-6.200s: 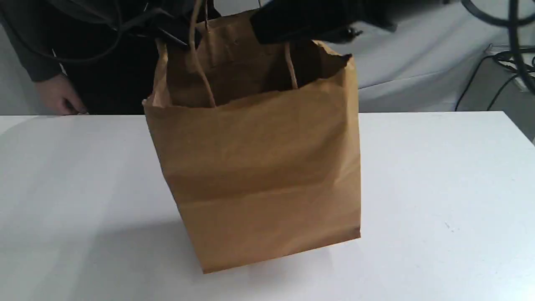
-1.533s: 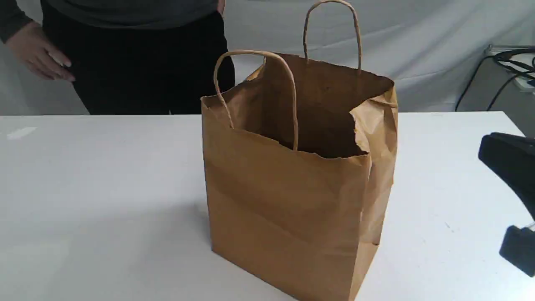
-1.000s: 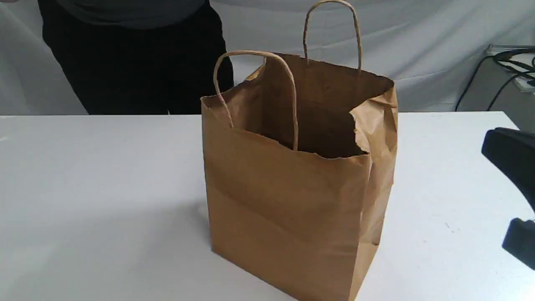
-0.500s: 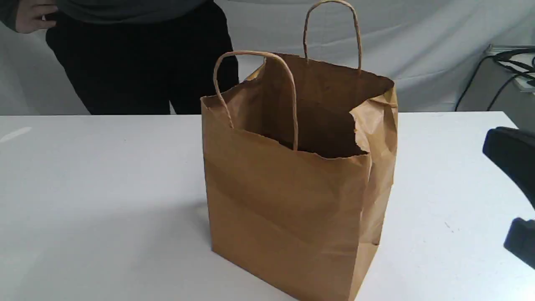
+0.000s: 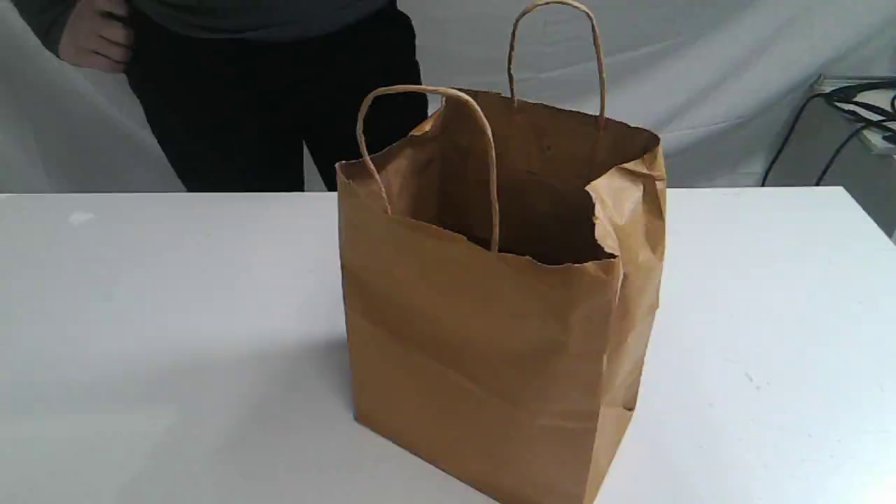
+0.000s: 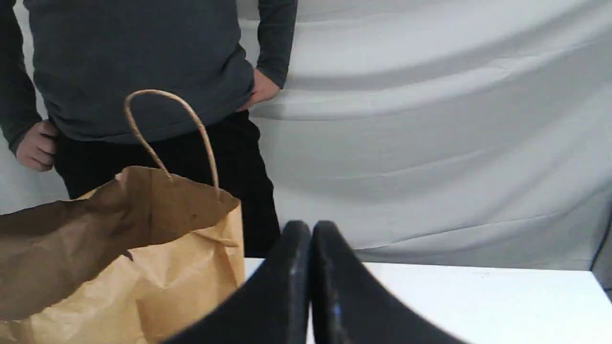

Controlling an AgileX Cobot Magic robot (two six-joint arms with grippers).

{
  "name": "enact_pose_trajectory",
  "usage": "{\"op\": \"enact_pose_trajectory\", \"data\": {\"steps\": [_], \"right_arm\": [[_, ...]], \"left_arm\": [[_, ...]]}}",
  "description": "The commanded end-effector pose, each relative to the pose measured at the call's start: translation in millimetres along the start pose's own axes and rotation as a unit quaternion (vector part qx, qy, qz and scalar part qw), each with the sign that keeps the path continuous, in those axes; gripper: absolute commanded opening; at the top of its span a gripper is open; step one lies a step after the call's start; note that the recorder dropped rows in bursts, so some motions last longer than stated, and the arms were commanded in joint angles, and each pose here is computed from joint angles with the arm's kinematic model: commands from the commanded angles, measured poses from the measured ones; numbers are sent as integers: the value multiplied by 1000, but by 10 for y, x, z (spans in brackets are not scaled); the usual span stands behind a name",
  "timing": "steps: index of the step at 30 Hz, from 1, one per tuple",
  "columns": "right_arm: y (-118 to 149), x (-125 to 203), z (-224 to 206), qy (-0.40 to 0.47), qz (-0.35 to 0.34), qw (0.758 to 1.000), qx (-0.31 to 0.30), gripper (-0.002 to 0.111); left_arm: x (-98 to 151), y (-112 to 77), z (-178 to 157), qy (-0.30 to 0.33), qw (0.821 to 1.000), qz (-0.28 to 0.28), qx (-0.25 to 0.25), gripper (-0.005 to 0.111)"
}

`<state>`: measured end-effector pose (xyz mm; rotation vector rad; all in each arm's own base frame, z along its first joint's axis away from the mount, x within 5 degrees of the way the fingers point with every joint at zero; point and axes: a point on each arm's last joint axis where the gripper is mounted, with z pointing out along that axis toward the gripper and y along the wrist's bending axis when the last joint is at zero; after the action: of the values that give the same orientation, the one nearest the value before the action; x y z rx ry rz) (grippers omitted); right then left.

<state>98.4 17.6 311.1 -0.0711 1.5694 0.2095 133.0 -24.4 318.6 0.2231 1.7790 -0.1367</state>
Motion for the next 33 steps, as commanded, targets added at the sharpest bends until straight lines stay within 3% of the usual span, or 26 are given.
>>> {"op": "enact_pose_trajectory", "data": {"steps": [1,19,33], "right_arm": [[-44,118,-123,-4,-2,1000,21,0],[-110,705,-498,-70,10,996,53,0],[-141,690,-501,-95,8,993,68,0]], "left_arm": [[-1,7,-4,-6,1000,-2,-4,0],[-1,7,-4,-6,1000,-2,-4,0],[-3,8,-4,-7,1000,-2,-4,0]]}}
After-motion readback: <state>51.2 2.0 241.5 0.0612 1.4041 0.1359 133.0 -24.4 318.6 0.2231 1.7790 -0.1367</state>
